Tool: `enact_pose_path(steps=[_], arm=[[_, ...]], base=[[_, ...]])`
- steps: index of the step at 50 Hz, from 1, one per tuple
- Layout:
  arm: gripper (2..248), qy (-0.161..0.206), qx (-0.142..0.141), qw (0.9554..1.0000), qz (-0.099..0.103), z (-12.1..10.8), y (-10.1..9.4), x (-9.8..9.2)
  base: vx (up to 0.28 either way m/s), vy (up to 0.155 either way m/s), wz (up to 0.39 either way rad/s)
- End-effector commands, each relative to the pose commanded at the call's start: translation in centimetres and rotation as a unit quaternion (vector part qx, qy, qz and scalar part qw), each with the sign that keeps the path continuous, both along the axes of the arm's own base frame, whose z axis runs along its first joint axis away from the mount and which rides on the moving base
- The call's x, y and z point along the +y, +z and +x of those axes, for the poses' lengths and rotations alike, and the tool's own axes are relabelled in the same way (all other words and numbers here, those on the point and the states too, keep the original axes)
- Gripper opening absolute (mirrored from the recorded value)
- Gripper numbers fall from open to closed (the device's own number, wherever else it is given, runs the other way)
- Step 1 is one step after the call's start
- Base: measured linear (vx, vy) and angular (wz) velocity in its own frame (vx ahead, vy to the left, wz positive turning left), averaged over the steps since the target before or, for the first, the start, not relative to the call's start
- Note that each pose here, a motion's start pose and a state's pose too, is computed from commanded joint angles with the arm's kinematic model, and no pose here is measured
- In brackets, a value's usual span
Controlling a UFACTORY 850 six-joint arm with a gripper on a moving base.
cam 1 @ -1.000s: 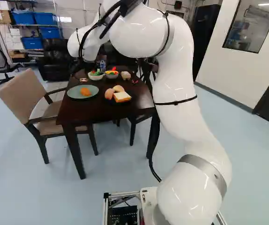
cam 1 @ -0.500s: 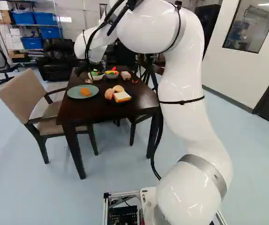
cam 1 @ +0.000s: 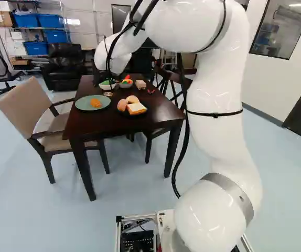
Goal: Move the croissant to the empty plate
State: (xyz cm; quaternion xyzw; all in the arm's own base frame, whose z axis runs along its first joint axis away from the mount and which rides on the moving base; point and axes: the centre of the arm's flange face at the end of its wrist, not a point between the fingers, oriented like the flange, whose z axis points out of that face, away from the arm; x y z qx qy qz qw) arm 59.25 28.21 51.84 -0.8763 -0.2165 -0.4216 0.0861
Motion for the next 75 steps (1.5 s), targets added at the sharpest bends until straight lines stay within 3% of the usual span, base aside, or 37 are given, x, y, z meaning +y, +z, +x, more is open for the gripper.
enact_pose_path(steps=[18, 35, 54, 75], arm=[[247, -0.032, -0.021, 0.9992, 0.013, -2.6, -1.5, -5.5], [247, -0.068, -0.047, 0.9962, 0.027, -6.5, -3.5, -11.3], [247, -0.113, -0.079, 0.9896, 0.04, -12.5, -6.3, -17.6], [247, -0.154, -0.109, 0.9808, 0.048, -19.0, -9.2, -22.4]], base=[[0.0, 0.0, 0.0], [0.0, 0.0, 0.0], [0.0, 0.0, 0.0], [0.0, 0.0, 0.0]])
